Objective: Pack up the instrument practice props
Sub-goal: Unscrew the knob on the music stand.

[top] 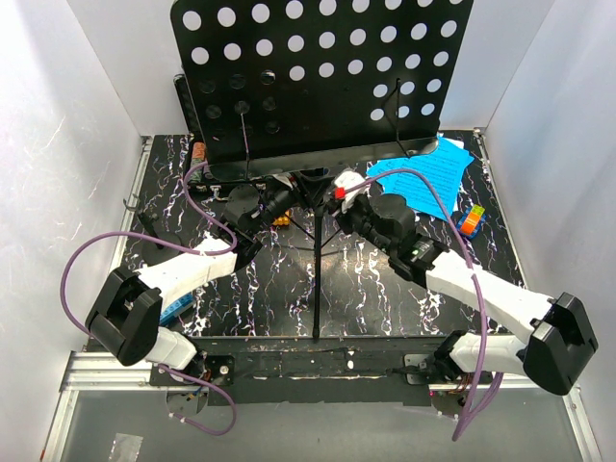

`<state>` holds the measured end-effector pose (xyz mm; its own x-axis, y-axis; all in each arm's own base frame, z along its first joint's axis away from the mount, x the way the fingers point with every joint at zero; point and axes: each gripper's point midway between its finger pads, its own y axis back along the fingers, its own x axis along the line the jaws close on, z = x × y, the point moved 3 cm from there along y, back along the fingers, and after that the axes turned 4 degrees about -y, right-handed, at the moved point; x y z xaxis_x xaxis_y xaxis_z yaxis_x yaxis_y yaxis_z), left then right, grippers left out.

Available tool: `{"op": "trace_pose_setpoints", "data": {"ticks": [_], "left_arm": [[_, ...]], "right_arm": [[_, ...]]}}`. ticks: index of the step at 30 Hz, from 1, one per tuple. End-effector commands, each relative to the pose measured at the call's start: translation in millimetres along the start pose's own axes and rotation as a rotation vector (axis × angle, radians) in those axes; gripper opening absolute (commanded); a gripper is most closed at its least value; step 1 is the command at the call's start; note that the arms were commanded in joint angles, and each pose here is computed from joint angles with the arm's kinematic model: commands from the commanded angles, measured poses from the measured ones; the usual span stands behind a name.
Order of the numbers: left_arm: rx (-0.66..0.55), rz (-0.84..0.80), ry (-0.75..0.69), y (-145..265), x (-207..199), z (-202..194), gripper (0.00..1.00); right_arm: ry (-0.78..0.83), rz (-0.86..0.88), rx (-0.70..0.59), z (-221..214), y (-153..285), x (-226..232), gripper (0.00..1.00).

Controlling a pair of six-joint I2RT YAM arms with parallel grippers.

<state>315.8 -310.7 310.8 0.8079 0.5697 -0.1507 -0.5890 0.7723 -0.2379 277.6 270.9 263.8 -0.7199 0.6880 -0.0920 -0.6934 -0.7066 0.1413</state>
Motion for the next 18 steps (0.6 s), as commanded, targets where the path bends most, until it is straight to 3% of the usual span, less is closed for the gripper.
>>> {"op": "trace_pose_setpoints", "data": {"ticks": [1, 4, 7, 10, 13, 18], "left_arm": [[0.348, -0.088, 0.262, 28, -35, -89, 0.0], [0.343, -0.079, 0.256, 30, -34, -91, 0.0], [0.349, -0.08, 0.25, 30, -34, -91, 0.0], [0.352, -0.075, 0.243, 31, -33, -91, 0.0], [0.348, -0.076, 0.228, 32, -33, -89, 0.0], [0.328, -0.078, 0.21, 30, -33, -84, 0.0]], "right_arm": [[0.265, -0.116, 0.069, -13, 5, -7, 0.01], [0.311, -0.16, 0.08, -11, 7, -10, 0.01], [0.215, -0.195, 0.089, -2, 12, -11, 0.01], [0.081, -0.158, 0.101, 9, 19, -1, 0.45], [-0.082, -0.149, 0.081, 18, 31, 5, 0.8], [-0.495, -0.026, 0.119, 18, 42, 18, 0.86]]}}
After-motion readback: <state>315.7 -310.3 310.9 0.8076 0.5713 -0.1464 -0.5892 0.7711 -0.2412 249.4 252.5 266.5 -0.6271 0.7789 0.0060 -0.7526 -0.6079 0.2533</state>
